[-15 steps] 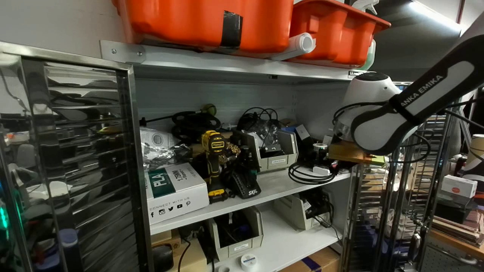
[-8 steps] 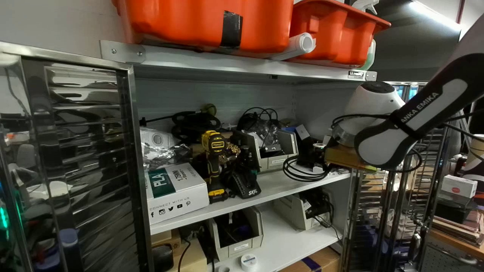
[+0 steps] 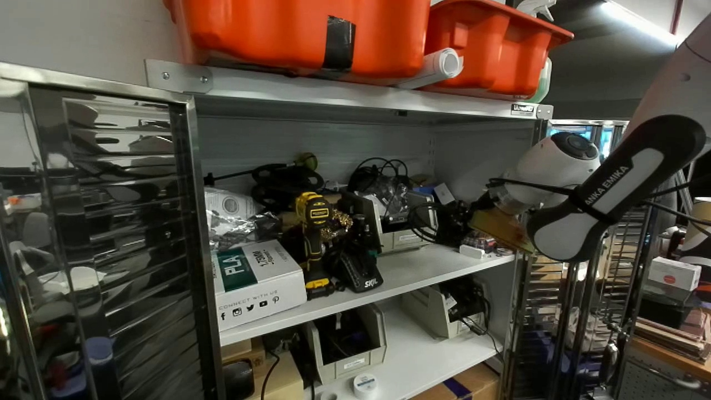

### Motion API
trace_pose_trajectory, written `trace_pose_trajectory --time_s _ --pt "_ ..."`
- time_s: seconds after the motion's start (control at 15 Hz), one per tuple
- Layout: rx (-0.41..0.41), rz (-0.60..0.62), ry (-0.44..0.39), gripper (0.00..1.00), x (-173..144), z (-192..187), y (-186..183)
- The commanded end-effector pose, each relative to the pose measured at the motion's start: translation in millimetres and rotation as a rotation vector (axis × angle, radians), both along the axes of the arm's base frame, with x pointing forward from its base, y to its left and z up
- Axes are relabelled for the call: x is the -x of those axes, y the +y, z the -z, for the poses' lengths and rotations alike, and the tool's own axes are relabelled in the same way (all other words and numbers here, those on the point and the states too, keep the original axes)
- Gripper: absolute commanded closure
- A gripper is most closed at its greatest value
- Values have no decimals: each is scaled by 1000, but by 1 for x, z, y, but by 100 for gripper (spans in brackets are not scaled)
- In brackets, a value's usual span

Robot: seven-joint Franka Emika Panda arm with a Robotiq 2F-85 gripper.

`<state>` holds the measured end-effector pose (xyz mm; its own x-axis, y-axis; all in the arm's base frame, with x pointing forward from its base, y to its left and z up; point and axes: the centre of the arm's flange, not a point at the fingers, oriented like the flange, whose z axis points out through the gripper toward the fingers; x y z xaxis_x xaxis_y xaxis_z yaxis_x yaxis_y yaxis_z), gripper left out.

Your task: Pick up the black cable and put it in the tool box

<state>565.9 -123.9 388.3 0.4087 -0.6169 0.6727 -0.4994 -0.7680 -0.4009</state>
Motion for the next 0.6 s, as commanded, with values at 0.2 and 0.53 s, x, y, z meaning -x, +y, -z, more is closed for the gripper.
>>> trace_pose_trajectory --time_s 0.2,0.53 --pt "-79 51 -121 91 -54 -17 25" --pt "-124 105 -189 91 -93 -43 30"
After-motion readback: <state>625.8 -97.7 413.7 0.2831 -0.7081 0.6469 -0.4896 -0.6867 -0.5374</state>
